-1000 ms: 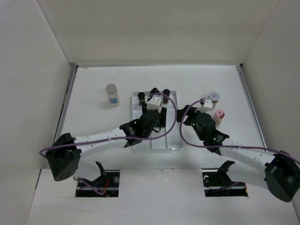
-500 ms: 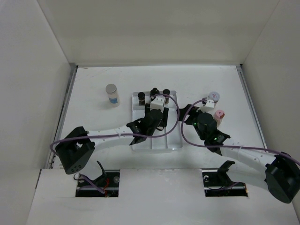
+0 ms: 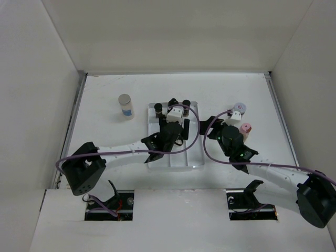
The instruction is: Organize the condiment bottles
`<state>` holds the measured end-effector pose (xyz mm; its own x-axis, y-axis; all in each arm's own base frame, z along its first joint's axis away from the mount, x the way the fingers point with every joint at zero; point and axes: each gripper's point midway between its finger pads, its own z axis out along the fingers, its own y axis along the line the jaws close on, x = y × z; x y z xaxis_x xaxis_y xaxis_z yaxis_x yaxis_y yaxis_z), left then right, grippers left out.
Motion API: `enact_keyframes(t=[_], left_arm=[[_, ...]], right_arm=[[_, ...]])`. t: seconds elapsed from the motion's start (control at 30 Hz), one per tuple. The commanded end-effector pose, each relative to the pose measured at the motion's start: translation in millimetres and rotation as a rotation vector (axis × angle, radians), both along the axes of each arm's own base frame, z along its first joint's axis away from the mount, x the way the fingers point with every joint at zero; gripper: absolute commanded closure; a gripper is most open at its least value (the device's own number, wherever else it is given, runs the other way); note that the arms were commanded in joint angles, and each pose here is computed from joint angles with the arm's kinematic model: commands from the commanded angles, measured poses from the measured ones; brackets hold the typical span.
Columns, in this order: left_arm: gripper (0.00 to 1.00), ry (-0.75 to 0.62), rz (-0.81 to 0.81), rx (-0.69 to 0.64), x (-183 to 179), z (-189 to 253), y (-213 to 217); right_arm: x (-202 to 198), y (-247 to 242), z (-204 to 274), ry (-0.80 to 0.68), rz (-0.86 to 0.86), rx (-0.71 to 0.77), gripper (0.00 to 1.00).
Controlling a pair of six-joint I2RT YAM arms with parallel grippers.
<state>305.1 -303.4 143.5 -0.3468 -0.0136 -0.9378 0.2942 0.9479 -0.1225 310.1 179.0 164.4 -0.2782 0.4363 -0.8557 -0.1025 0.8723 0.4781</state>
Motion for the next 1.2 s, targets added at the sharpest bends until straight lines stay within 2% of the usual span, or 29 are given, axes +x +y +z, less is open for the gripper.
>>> enact_keyframes(t=[0.0, 0.17, 0.27, 0.33, 0.37, 0.5, 0.57, 0.63, 0.77, 0.87, 1.17], left_arm=[[0.27, -0.076, 0.016, -0.075, -0.3, 38.0, 3.6], [0.23, -0.167, 0.025, -0.149, -20.2, 86.7, 23.8], [0.22, -0.212, 0.091, -0.209, -23.9, 106.8, 57.6], [0.17, -0.230, 0.182, -0.228, -15.8, 109.7, 91.7], [0.15, -0.231, 0.230, -0.234, -10.3, 110.2, 108.5], [0.11, -0.190, 0.407, -0.227, 20.7, 102.7, 165.4], [0.09, -0.163, 0.455, -0.209, 42.1, 97.5, 183.6], [0.06, -0.142, 0.492, -0.184, 63.3, 92.7, 196.7], [0.03, -0.111, 0.589, -0.124, 99.0, 78.5, 219.4], [0.03, -0.124, 0.642, -0.124, 113.7, 77.0, 234.6], [0.08, -0.074, 0.663, -0.077, 146.7, 53.9, 248.2]], right_arm=[[1.9, -0.1, 13.0, -0.040, -0.003, 0.053, 0.15], [3.0, -2.2, 11.7, -0.040, -0.012, 0.054, 0.15], [2.5, -1.1, 12.6, -0.039, -0.009, 0.055, 0.16], [2.5, -3.1, 15.0, -0.048, -0.015, 0.061, 0.20], [2.1, -2.4, 16.0, -0.049, -0.010, 0.065, 0.25], [0.1, -4.7, 21.3, -0.063, -0.016, 0.070, 0.56], [-0.8, -4.2, 20.9, -0.061, -0.013, 0.075, 0.61], [-0.7, -2.9, 20.9, -0.058, -0.006, 0.070, 0.58], [0.8, -1.2, 15.5, -0.044, -0.003, 0.060, 0.31], [1.1, 3.3, 15.1, -0.038, 0.016, 0.055, 0.21], [2.1, 11.3, 10.9, -0.025, 0.039, 0.053, 0.16]])
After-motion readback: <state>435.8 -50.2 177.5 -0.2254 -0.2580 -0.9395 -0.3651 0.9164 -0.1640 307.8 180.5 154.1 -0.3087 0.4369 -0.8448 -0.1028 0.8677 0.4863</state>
